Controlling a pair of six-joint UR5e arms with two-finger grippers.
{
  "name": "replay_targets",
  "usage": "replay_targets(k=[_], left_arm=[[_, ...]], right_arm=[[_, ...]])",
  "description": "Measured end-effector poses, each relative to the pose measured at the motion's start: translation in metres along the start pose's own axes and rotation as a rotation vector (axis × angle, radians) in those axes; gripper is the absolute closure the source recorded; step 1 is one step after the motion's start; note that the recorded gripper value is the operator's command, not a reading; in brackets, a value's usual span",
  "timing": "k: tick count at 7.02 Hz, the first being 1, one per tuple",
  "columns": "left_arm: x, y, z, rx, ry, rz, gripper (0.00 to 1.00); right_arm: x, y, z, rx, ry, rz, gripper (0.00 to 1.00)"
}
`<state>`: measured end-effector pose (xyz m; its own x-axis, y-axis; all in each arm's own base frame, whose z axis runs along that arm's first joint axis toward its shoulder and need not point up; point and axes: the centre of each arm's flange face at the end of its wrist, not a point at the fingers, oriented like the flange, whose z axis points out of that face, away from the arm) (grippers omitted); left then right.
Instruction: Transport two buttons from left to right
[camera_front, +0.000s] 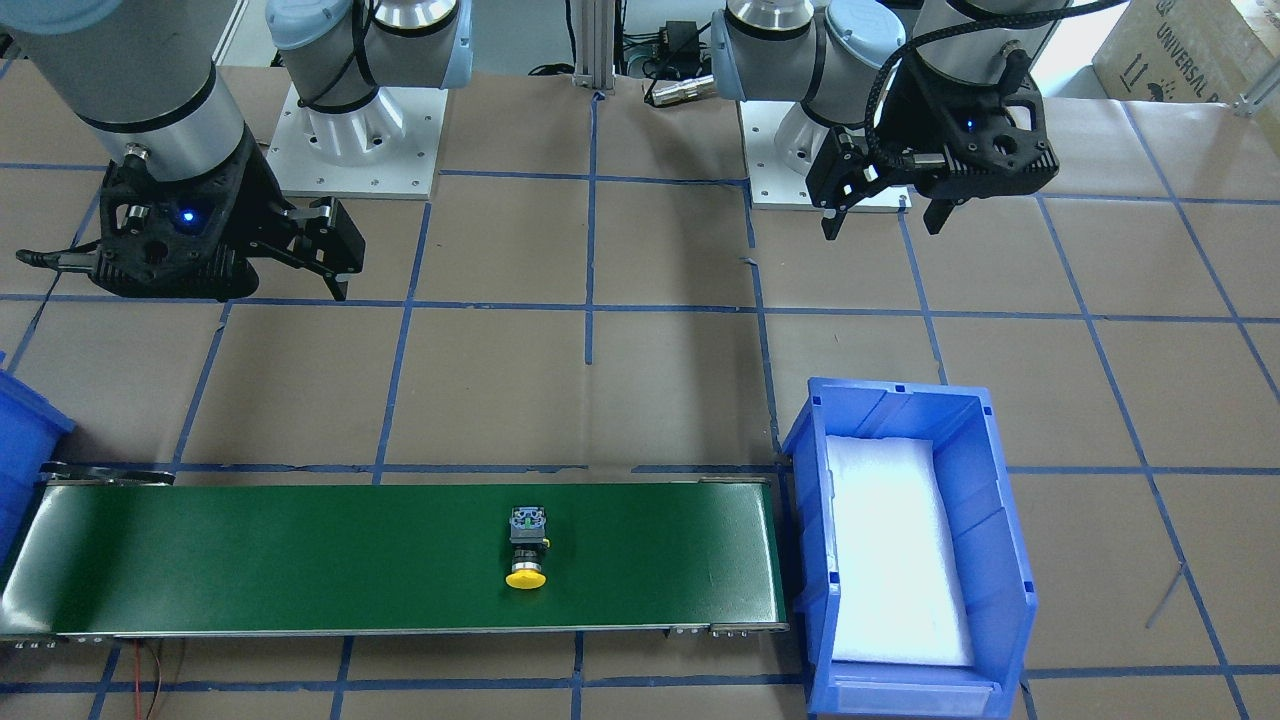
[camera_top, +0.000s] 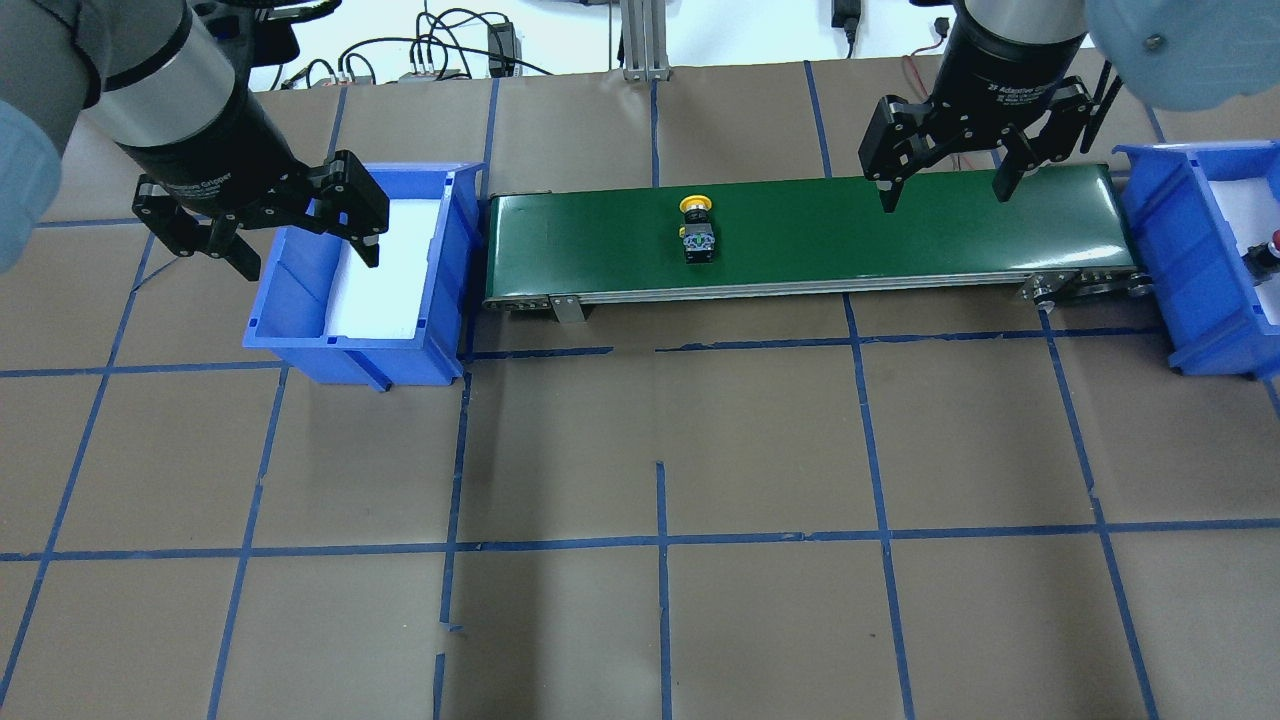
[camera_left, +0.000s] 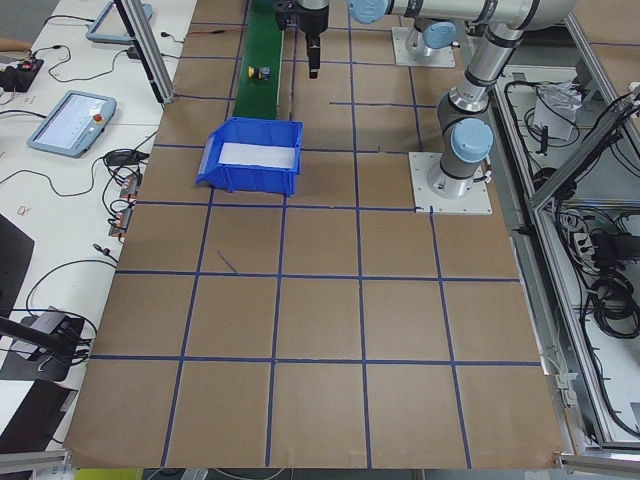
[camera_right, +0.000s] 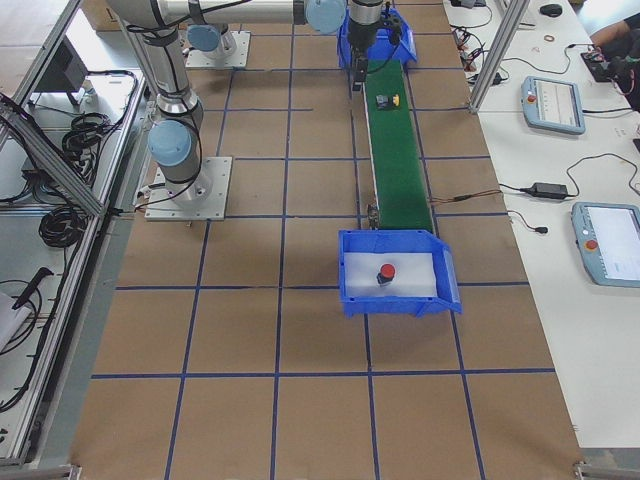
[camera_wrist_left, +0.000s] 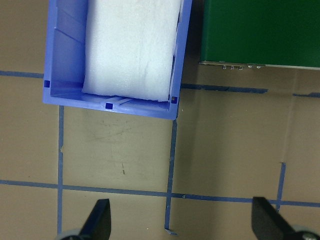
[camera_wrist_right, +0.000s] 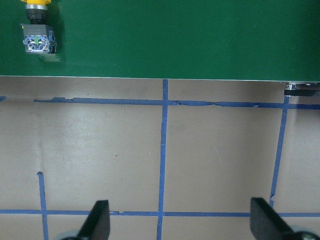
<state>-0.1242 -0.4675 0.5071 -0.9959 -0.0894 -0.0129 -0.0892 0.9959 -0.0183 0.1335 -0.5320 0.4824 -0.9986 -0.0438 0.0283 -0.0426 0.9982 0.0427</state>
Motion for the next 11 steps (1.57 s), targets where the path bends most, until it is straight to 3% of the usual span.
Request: replay_targets(k=[3, 6, 8, 11], left_arm=[[0.000, 0.000, 0.000, 0.000, 0.000, -0.002, 0.00], [0.001, 0.000, 0.000, -0.001, 0.000, -0.001, 0.00], [0.001, 0.001, 0.000, -0.001, 0.002, -0.003, 0.00], [0.001, 0.001, 0.001, -0.005, 0.005, -0.016, 0.00]], right_arm=[[-0.001, -0.002, 0.006, -0.005, -0.012, 0.001, 0.00], [-0.006, -0.024, 0.016, 0.040, -0.008, 0.013, 0.00], [-0.019, -0.038, 0.034, 0.046, -0.004, 0.001, 0.00], [-0.018, -0.039, 0.034, 0.054, -0.007, -0.003, 0.00]])
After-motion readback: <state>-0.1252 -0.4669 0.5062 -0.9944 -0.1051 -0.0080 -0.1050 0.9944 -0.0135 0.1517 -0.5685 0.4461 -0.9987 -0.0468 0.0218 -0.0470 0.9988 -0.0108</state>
